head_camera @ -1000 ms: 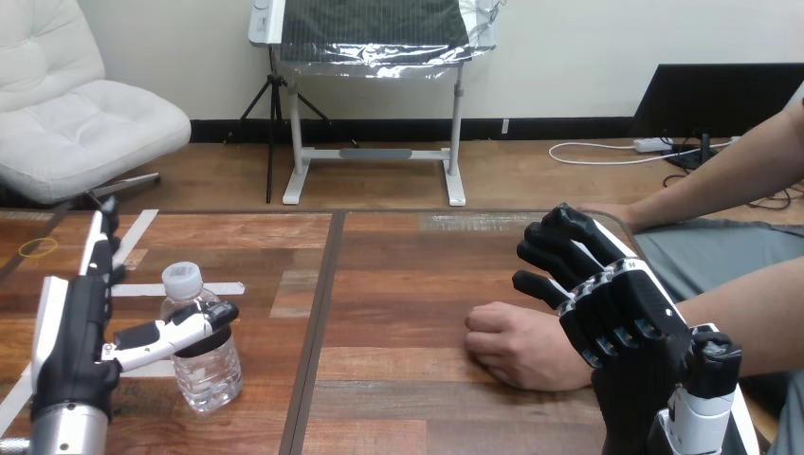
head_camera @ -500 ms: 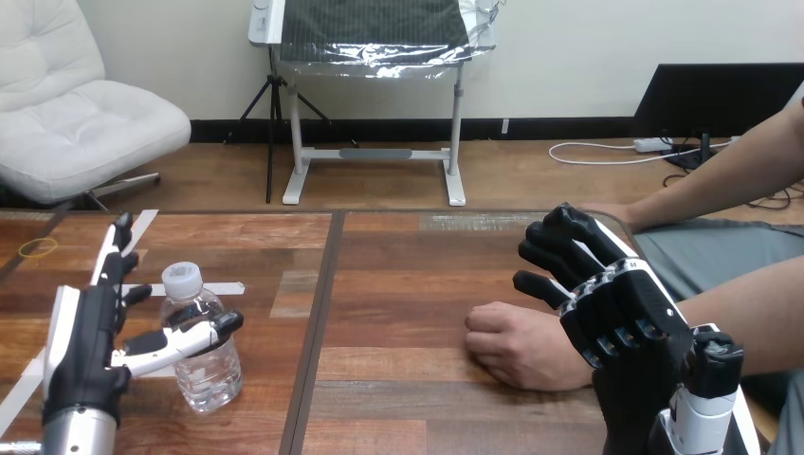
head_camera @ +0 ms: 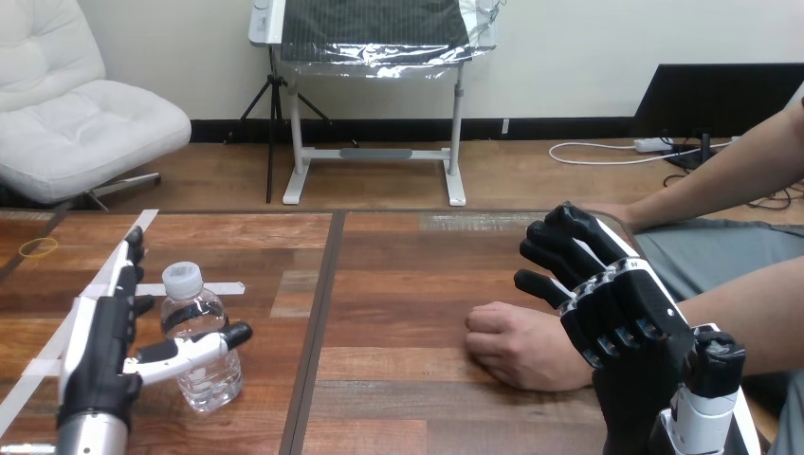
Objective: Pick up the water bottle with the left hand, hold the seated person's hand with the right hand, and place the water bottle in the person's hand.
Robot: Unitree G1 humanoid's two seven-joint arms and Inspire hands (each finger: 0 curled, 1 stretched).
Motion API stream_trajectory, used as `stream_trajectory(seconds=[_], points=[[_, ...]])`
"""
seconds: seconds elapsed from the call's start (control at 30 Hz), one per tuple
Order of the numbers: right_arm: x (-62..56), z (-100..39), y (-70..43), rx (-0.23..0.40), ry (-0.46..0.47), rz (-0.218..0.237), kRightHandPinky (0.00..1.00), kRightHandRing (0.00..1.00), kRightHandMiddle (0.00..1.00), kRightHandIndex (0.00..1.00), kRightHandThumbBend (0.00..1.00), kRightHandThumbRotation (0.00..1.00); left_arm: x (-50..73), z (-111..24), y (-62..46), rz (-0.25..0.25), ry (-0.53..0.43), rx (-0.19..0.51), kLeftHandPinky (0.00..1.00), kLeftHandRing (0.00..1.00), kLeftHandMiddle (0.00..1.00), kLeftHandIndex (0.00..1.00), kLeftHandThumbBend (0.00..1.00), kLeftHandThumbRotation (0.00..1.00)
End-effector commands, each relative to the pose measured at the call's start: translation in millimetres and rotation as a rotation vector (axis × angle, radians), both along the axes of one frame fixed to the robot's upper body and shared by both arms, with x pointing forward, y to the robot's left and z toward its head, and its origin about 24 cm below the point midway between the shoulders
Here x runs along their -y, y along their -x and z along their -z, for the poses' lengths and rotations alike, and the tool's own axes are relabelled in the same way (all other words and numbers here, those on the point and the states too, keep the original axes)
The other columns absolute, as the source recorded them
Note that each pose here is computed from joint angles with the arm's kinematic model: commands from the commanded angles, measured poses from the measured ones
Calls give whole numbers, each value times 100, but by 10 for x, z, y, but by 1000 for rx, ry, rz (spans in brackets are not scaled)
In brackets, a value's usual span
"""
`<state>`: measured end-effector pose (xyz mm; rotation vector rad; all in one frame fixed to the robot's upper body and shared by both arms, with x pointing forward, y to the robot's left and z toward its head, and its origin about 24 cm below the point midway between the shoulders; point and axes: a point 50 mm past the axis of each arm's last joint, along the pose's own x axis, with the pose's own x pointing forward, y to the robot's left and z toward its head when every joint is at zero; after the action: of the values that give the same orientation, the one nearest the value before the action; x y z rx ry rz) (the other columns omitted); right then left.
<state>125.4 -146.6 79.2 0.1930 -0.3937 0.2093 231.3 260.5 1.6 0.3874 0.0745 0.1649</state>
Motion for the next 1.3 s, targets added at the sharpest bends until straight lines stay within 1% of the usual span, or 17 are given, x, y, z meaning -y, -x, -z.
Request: stream_trajectory(seconds=[0.0, 0.27, 0.5, 0.67, 0.93, 1.27], points=[[-11, -151, -48, 85, -20, -9, 82, 86, 84, 85, 75, 100, 31, -212, -248, 36, -39, 73, 92, 98, 100, 100, 98, 13], [-9, -154, -43, 86, -16, -3, 81, 85, 84, 84, 76, 100, 41, -177, -281, 42, -44, 46, 91, 98, 100, 100, 98, 16], [-6, -158, -42, 86, -13, -2, 81, 85, 84, 84, 76, 100, 57, -152, -320, 35, -48, 6, 90, 98, 100, 100, 98, 17], [-4, -159, -40, 87, -14, -2, 81, 85, 84, 84, 76, 100, 67, -137, -337, 32, -44, -14, 90, 98, 100, 100, 98, 17], [0, -164, -37, 95, -15, -3, 80, 85, 84, 84, 76, 100, 84, -102, -365, 38, -32, -31, 86, 96, 99, 100, 97, 16], [6, -178, -39, 104, -13, -2, 80, 84, 83, 84, 74, 100, 100, -64, -392, 46, -45, -55, 82, 96, 99, 100, 96, 15]])
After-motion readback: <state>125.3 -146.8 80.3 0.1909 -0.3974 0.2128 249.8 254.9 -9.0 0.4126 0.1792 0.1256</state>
